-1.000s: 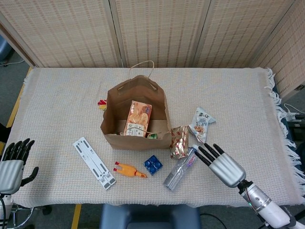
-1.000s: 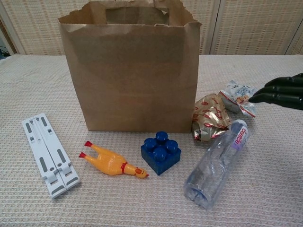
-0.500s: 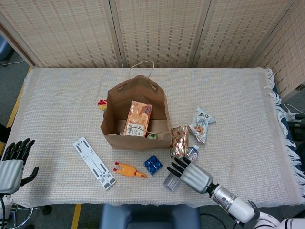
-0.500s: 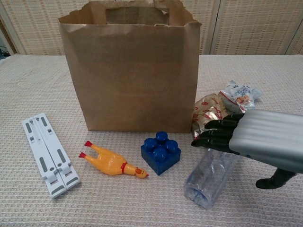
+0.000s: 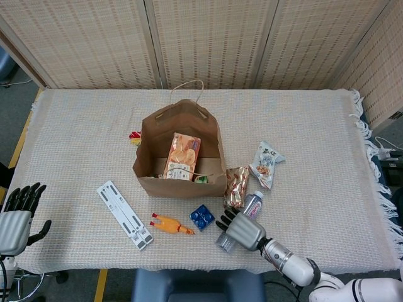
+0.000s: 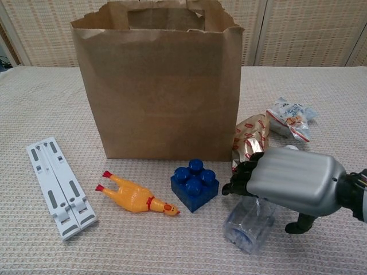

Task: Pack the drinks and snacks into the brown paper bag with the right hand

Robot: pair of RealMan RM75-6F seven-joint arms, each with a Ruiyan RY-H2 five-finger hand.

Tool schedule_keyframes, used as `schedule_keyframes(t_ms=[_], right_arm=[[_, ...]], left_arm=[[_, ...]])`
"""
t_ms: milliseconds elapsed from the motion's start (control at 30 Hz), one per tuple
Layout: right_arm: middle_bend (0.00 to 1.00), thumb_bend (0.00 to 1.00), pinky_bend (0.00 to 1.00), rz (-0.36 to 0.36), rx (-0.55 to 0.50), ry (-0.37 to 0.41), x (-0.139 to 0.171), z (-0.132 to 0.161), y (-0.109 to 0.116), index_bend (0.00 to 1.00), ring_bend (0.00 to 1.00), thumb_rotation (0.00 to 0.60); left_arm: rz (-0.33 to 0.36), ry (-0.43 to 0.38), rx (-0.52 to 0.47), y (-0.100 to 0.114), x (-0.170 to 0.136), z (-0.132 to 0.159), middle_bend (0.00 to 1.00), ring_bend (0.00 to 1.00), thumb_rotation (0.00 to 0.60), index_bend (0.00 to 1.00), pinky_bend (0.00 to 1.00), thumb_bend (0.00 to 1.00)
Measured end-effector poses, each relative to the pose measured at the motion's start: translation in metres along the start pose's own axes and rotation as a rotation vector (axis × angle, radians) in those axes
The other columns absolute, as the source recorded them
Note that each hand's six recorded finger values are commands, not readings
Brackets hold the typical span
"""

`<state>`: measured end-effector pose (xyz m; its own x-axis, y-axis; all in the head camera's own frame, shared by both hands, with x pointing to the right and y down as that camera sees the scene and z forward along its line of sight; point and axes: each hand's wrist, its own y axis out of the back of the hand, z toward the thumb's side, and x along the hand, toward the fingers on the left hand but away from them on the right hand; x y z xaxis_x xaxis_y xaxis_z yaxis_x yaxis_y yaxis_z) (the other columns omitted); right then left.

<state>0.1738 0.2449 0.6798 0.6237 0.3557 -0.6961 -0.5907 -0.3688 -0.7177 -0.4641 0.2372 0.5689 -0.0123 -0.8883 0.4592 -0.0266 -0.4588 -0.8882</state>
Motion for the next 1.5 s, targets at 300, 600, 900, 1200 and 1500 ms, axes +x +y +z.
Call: schedule_keyframes(t_ms=[300, 600, 900, 1200, 1500], right_arm=[[0.55, 0.23, 0.59, -0.08, -0.017, -0.023, 0.004, -0.002, 0.014, 0.62, 0.55, 0.6], [0.55, 0.23, 0.59, -0.3, -0.125, -0.146, 0.026, -0.045, 0.07, 0.62, 0.55, 0.6], [0.55, 0.23, 0.59, -0.57, -0.118, -0.285, 0.063, -0.097, 0.153, 0.61, 0.55, 0.6], [0.55, 0.23, 0.59, -0.825, -0.102, -0.366, 0.079, -0.126, 0.241, 0.6, 0.55, 0.6], [0.55, 0.23, 0.59, -0.916, -0.127, -0.367, 0.045, -0.12, 0.289, 0.58, 0.55, 0.6]], left_arm=[[-0.001, 0.0, 0.0, 0.0, 0.0, 0.0, 0.0, 0.0, 0.6, 0.02, 0.0, 0.36], [0.001, 0.001, 0.004, 0.0, 0.0, 0.0, 0.0, 0.0, 0.6, 0.02, 0.0, 0.36], [0.002, 0.003, 0.004, 0.0, 0.0, 0.0, 0.0, 0.0, 0.6, 0.02, 0.0, 0.36], [0.002, 0.002, 0.004, 0.0, 0.0, 0.0, 0.0, 0.0, 0.6, 0.02, 0.0, 0.36], [0.001, 0.001, 0.001, 0.0, 0.0, 0.0, 0.0, 0.0, 0.6, 0.02, 0.0, 0.36]])
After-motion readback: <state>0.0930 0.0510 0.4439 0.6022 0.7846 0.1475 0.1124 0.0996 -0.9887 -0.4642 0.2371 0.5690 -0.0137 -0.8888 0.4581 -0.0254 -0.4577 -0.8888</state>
